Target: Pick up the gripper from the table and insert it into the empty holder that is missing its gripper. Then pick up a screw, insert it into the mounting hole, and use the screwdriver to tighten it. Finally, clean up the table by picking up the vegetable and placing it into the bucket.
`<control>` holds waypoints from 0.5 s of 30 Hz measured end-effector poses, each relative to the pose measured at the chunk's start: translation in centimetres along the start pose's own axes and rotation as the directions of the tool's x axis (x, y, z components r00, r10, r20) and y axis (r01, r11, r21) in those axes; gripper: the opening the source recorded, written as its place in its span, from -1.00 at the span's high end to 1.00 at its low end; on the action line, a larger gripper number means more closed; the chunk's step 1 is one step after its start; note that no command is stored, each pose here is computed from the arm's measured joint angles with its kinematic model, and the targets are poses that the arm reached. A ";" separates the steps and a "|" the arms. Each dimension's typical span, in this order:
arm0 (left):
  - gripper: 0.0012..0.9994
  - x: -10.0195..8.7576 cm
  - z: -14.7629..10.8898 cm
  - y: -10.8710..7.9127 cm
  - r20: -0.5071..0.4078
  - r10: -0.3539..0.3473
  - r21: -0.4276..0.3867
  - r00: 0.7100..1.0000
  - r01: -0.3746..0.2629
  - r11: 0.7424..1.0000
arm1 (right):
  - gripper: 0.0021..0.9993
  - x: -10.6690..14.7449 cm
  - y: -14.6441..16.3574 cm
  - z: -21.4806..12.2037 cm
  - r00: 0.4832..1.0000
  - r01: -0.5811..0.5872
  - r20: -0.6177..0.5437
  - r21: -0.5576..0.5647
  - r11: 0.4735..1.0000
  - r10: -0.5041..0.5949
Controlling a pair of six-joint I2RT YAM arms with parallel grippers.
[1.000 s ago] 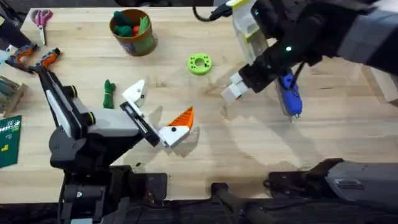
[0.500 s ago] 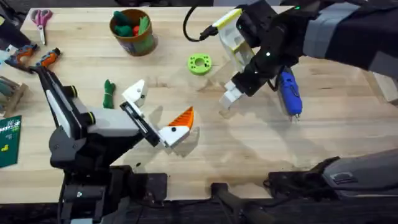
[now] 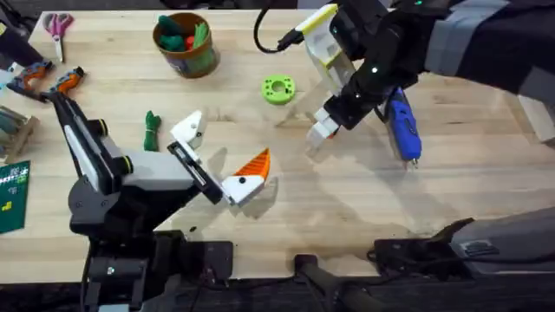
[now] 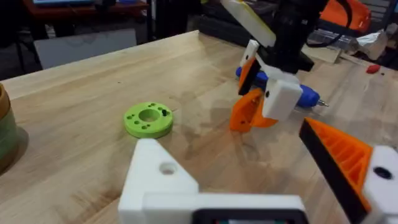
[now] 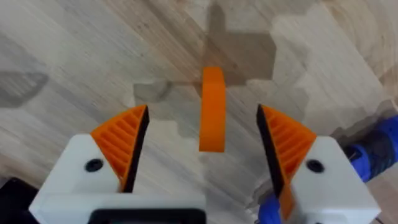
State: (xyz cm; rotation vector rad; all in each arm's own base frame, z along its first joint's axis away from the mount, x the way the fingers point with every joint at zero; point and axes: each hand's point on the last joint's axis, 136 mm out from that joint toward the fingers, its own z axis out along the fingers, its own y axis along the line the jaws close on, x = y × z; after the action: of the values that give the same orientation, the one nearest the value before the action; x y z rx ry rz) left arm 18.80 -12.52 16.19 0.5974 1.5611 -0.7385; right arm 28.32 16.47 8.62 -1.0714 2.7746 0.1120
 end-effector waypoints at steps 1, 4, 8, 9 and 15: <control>-0.98 0.0 0.0 0.0 0.000 0.000 0.000 1.000 0.000 1.000 | -0.97 0.2 0.0 0.0 1.000 0.000 -0.007 0.001 1.000 0.000; -0.97 0.0 0.0 0.0 0.000 0.000 0.000 1.000 0.000 1.000 | -0.95 0.8 0.0 0.0 0.999 -0.002 -0.032 0.000 1.000 0.002; -0.97 0.0 0.0 0.0 0.000 0.000 0.000 1.000 0.000 1.000 | -0.94 0.6 0.0 0.0 1.000 -0.001 -0.026 0.002 1.000 0.001; -0.97 0.0 0.0 0.0 0.000 0.000 0.000 1.000 0.000 1.000 | -0.94 0.5 0.0 0.0 1.000 -0.001 -0.019 0.004 1.000 0.001; -0.98 0.0 0.0 0.0 0.000 0.000 0.000 1.000 0.000 1.000 | -0.92 -0.1 -0.2 0.0 1.000 0.000 0.003 0.009 1.000 0.000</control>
State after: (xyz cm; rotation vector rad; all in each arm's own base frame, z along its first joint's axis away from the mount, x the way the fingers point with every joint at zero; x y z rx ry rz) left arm 18.80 -12.52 16.19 0.5977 1.5610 -0.7382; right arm 28.50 16.41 8.63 -1.0686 2.7697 0.1009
